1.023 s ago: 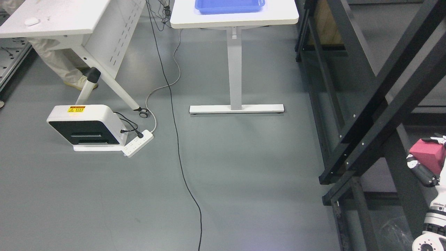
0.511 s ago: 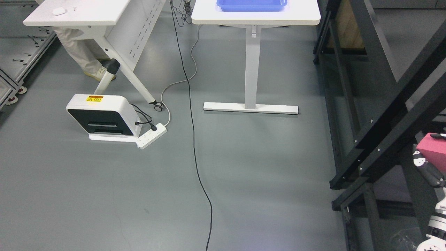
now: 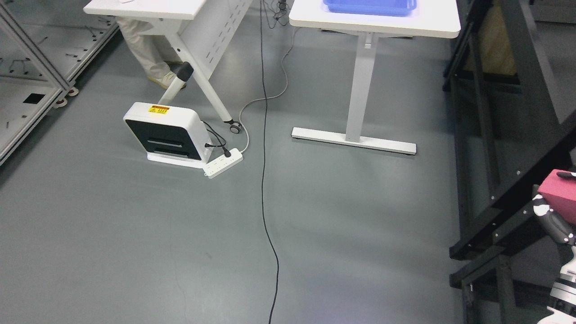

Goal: Pick pink block from left shelf to tray
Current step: 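Turn away from the shelf carrying the pink block toward the white table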

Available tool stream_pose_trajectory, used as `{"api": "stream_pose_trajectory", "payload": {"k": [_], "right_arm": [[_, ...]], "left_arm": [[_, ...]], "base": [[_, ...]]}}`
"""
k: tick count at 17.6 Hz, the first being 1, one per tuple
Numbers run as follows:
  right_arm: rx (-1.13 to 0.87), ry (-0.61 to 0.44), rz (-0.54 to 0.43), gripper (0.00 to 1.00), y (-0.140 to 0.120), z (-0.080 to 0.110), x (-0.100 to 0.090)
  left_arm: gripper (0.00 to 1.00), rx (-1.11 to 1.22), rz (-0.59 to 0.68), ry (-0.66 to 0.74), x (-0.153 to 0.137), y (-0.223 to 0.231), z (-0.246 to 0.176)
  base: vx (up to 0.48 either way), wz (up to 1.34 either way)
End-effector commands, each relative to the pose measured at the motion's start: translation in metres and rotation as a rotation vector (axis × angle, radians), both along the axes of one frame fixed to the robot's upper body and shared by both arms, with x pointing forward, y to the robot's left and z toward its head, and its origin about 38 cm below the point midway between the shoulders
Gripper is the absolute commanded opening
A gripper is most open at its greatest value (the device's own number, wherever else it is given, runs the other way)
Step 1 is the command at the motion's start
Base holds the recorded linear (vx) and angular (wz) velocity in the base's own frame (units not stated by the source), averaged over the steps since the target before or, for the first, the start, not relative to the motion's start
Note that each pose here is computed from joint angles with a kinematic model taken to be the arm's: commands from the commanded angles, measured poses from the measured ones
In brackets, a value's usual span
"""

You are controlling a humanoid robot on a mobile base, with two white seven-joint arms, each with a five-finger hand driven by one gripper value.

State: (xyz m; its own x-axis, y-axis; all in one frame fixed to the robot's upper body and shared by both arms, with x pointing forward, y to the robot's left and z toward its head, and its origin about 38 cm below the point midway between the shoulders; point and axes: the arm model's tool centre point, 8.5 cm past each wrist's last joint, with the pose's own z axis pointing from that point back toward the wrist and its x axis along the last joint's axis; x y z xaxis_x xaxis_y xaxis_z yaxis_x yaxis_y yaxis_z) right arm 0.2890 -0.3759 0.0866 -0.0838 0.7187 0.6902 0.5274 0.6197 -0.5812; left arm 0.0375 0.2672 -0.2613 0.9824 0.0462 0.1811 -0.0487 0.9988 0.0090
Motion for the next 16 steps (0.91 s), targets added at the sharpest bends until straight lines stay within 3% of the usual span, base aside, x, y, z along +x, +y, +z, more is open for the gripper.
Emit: {"api": "stream_pose_trajectory", "payload": {"k": [1, 16], "right_arm": [[0.005, -0.007, -0.014, 0.03, -0.003, 0.002, -0.006], [-0.024, -0.177, 0.041, 0.03, 0.008, 0.049, -0.008]], "left_arm": [[1.00, 0.017, -0.001, 0.009, -0.006, 0.011, 0.001], [1.00, 0.017, -0.001, 0.009, -0.006, 0.011, 0.001]], "base": [[-0.024, 0.36], [0.051, 0.12]]}}
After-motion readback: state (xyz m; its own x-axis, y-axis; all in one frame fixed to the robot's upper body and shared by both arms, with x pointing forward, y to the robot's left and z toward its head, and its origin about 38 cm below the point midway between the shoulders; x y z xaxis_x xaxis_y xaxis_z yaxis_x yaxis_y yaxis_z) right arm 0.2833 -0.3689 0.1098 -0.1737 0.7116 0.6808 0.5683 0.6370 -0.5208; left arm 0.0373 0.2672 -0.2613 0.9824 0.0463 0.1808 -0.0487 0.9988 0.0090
